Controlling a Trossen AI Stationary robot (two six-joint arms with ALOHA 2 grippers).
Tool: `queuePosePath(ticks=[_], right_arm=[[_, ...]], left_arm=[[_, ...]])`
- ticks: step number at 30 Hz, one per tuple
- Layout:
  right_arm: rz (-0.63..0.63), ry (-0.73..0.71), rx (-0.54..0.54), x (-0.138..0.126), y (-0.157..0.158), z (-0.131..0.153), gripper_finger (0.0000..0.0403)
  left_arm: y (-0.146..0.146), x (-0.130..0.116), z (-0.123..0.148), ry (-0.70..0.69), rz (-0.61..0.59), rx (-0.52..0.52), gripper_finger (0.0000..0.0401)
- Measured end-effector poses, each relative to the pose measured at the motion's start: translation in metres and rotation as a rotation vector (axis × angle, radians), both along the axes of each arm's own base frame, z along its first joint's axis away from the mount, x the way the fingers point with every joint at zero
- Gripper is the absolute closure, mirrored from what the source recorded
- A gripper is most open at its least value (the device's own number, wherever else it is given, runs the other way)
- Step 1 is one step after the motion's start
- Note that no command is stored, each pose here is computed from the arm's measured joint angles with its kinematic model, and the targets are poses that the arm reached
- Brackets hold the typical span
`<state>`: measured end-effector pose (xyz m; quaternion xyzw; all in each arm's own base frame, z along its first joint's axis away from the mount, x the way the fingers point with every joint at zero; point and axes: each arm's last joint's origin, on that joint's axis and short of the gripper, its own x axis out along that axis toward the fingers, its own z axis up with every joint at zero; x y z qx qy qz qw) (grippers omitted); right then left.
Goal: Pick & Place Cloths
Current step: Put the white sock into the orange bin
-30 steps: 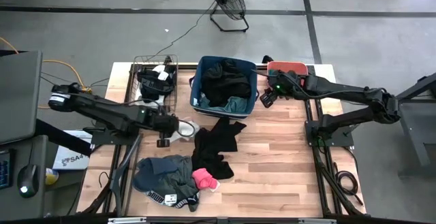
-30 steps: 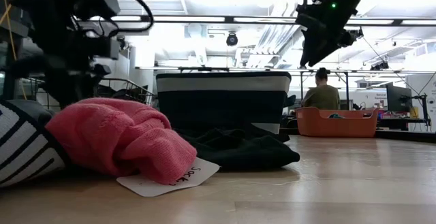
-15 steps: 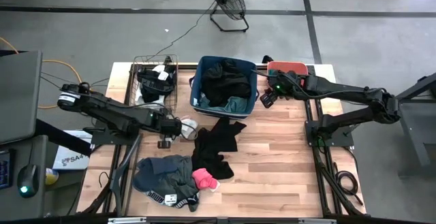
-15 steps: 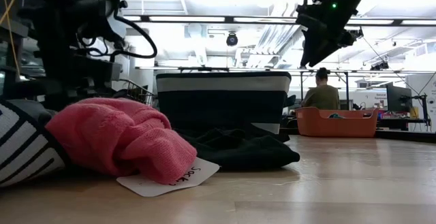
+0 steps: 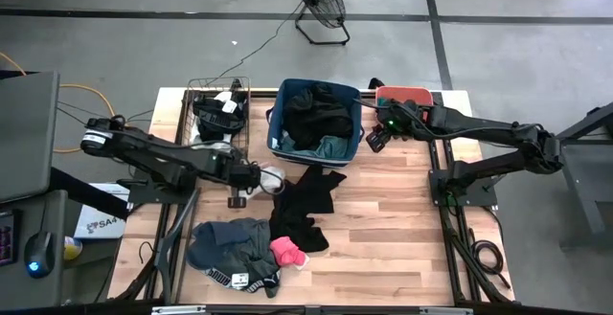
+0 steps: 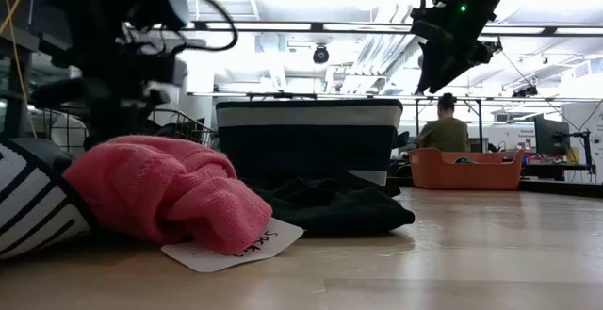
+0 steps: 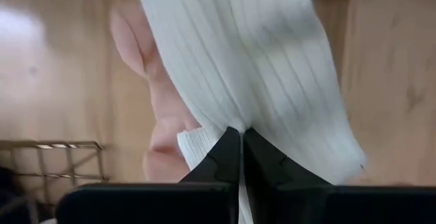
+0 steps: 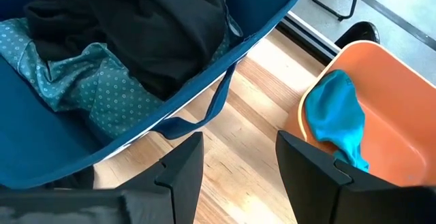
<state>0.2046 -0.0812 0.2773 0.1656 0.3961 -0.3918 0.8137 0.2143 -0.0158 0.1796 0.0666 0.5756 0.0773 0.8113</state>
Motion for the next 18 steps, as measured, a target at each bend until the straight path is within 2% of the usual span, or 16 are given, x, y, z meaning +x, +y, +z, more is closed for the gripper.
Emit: queuePosePath(ticks=[11, 18], right_arm=[[0.045, -0.004, 0.000, 0.004, 0.010, 0.000, 0.0228], [0.117, -0.039, -0.015, 0.011, 0.022, 0.002, 0.0228]], left_arm=[[-0.005, 0.018, 0.045, -0.061, -0.069, 0.023, 0.0400], [-0.013, 0.029, 0.081, -0.144, -0.151, 0.115, 0.0401]])
